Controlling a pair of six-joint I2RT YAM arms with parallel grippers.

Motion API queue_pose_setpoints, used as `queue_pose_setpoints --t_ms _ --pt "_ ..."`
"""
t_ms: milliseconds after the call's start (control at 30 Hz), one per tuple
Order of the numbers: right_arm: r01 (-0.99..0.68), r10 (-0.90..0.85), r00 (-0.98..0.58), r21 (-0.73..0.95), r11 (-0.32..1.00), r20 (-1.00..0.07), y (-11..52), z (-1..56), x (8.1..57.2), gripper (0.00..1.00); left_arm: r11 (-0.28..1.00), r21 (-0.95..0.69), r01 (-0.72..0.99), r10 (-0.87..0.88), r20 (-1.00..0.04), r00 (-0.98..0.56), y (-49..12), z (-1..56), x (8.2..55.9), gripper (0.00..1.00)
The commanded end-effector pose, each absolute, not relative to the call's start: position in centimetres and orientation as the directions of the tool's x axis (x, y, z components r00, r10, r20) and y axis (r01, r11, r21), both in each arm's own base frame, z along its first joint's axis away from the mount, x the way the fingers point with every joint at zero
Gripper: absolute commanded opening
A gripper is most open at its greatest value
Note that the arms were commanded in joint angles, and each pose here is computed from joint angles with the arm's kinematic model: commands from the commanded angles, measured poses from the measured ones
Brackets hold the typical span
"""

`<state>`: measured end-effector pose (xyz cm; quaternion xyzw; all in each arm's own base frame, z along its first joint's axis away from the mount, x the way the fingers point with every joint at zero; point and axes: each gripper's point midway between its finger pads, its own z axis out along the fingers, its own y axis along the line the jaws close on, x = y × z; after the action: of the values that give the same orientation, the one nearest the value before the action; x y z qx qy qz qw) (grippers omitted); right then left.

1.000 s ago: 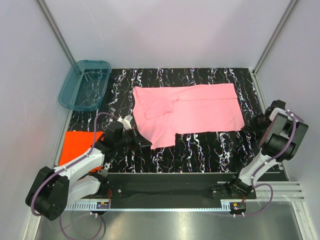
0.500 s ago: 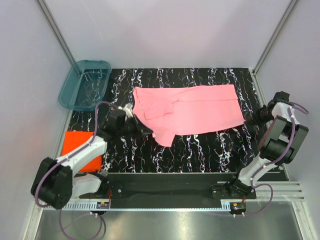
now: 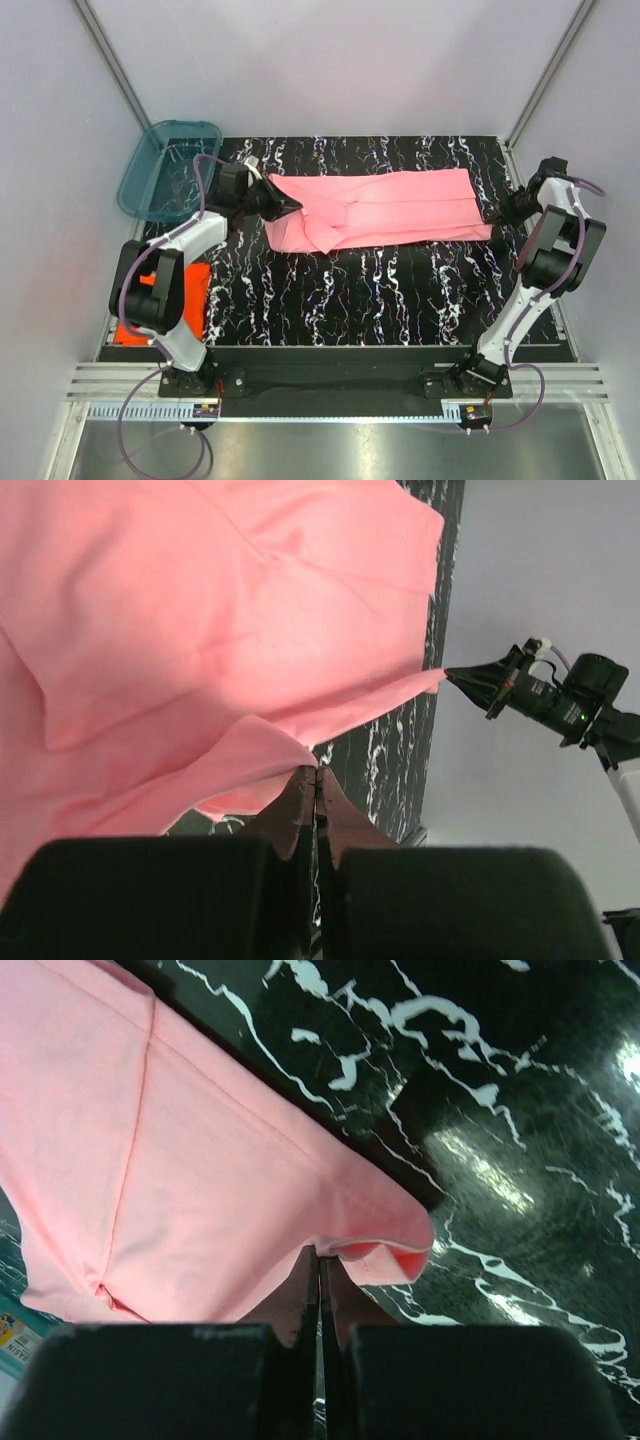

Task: Fold and stack the t-shirts
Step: Fold the tshirt

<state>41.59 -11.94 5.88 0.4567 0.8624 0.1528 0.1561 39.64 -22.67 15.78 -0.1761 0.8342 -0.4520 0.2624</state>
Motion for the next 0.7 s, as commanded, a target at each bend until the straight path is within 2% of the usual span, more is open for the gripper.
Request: queue_pose_setpoints --t_ms 0,267,667 --pt "0.715 0.815 -0.559 0.410 0.567 -0.152 -11.8 6.7 43.5 0.00 0.480 -0.877 0.030 -0.539 -0.322 -0.778 -22.7 19.2 42.6 0.00" --pt "0.694 0.802 -0.575 0.420 0.584 -0.165 -11.6 6.8 46.6 0.00 0.461 -0.888 0.007 -0.576 -0.304 -0.759 -21.5 19.1 45.8 0.00" --pt "0.697 0.800 -0.577 0.412 0.587 -0.164 -12.4 5.7 48.2 0.00 0.440 -0.898 -0.011 -0.612 -0.291 -0.736 -20.4 19.9 48.3 0.00"
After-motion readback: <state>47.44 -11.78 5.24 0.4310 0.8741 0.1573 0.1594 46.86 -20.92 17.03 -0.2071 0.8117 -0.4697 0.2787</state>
